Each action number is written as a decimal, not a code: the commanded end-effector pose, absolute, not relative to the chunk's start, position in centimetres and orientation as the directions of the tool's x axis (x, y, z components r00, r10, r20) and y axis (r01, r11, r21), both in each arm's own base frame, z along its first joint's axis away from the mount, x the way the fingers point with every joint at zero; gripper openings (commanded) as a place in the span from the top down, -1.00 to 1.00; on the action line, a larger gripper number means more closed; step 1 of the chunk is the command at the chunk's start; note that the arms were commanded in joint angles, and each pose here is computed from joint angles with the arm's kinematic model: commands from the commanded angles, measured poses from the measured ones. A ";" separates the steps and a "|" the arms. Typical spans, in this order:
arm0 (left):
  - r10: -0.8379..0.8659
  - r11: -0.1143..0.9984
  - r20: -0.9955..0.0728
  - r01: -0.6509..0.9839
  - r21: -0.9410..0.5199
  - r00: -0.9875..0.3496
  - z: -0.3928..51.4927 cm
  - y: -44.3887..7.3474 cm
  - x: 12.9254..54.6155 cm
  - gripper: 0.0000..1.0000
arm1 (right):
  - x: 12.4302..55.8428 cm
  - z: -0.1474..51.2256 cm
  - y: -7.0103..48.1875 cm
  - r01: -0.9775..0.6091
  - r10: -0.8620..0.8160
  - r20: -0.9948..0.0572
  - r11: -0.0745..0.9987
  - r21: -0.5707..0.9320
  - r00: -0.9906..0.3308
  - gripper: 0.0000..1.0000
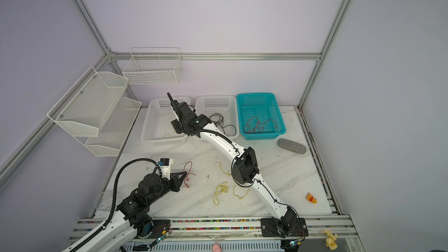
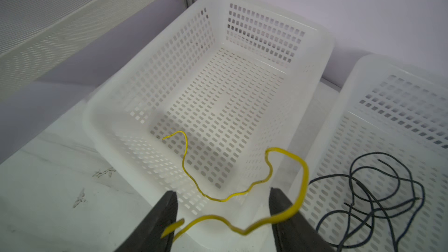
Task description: Untangle the cables
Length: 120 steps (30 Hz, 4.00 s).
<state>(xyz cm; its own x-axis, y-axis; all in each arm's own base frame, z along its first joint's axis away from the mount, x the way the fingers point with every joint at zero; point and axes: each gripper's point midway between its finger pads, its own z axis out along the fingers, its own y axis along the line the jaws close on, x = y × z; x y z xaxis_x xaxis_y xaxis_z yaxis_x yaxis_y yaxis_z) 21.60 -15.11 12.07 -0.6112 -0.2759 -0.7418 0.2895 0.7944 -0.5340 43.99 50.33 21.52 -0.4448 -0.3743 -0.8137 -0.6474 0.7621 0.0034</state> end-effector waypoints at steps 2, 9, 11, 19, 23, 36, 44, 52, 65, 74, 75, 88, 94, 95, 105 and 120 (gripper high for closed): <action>-0.278 0.786 -0.724 0.284 -0.549 -0.631 11.1 -15.0 21.0 1.00 | 45.7 19.9 47.5 -0.558 -0.476 -0.773 0.807 -0.195 -0.419 -0.27; -0.313 0.763 -0.709 0.277 -0.583 -0.632 12.6 -15.3 21.0 1.00 | 45.0 21.2 47.7 -0.527 -0.529 -0.772 0.794 -0.303 -0.353 -0.29; -0.328 0.753 -0.703 0.275 -0.598 -0.631 13.3 -15.4 21.1 1.00 | 44.8 21.9 47.6 -0.499 -0.555 -0.766 0.788 -0.360 -0.324 -0.29; -0.370 0.720 -0.691 0.279 -0.635 -0.621 16.2 -15.7 21.3 1.00 | 45.9 26.8 44.0 -0.227 -0.540 -0.793 0.840 -0.492 -0.281 -0.33; -0.382 0.735 -0.692 0.251 -0.629 -0.613 16.5 -15.1 21.4 1.00 | 45.9 29.1 43.0 -0.124 -0.519 -0.817 0.854 -0.504 -0.250 -0.34; -0.400 0.766 -0.686 0.189 -0.614 -0.608 17.4 -14.0 21.5 1.00 | 41.5 31.5 49.8 -0.519 -0.415 -0.897 0.805 -0.286 -0.151 -0.38; -0.391 0.781 -0.671 0.158 -0.604 -0.630 16.8 -14.4 22.5 1.00 | 40.3 31.6 50.7 -0.592 -0.382 -0.908 0.777 -0.215 -0.172 -0.38; -0.353 0.803 -0.676 0.161 -0.574 -0.646 17.1 -15.4 23.9 0.47 | 40.1 31.5 50.7 -0.620 -0.362 -0.910 0.766 -0.168 -0.200 -0.39; -0.417 0.801 -0.755 0.187 -0.568 -0.506 24.4 -14.7 26.0 -0.95 | 41.0 32.5 49.3 -0.623 -0.280 -0.922 0.780 -0.055 -0.268 -0.37; -0.602 0.687 -0.667 0.141 -0.713 -0.438 27.7 -14.0 28.4 -1.00 | 39.6 34.1 49.6 -0.661 -0.186 -0.920 0.744 0.098 -0.345 -0.35; -0.627 0.660 -0.643 0.138 -0.738 -0.439 27.7 -14.0 28.7 -0.99 | 39.3 34.2 49.7 -0.667 -0.174 -0.918 0.736 0.120 -0.356 -0.35; -0.700 0.590 -0.641 0.251 -0.768 -0.314 32.1 -11.4 31.1 -1.00 | 36.6 36.1 49.7 -0.724 -0.104 -0.906 0.641 0.254 -0.410 -0.30; -0.700 0.560 -0.646 0.327 -0.761 -0.303 32.9 -11.8 30.9 -0.89 | 35.3 36.8 49.5 -0.753 -0.089 -0.909 0.597 0.278 -0.406 -0.29; -0.700 0.559 -0.645 0.327 -0.762 -0.305 32.8 -11.8 31.0 -0.85 | 35.1 36.9 49.6 -0.759 -0.087 -0.910 0.587 0.282 -0.405 -0.29; -0.685 0.596 -0.672 0.315 -0.739 -0.281 33.1 -10.8 31.7 -0.31 | 33.8 37.5 49.6 -0.791 -0.092 -0.909 0.533 0.299 -0.405 -0.29; -0.683 0.606 -0.688 0.334 -0.722 -0.247 34.5 -9.9 32.0 0.46 | 32.6 37.6 49.4 -0.812 -0.097 -0.907 0.491 0.314 -0.410 -0.29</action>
<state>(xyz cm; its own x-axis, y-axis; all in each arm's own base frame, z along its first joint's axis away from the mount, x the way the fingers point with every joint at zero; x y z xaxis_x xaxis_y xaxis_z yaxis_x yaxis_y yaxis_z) 32.22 -9.94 29.22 -0.3286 -0.6841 -0.6511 0.2291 0.6111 -0.7577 33.39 50.12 34.44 -0.4362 -0.1513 -0.8871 -0.7980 0.5206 0.3036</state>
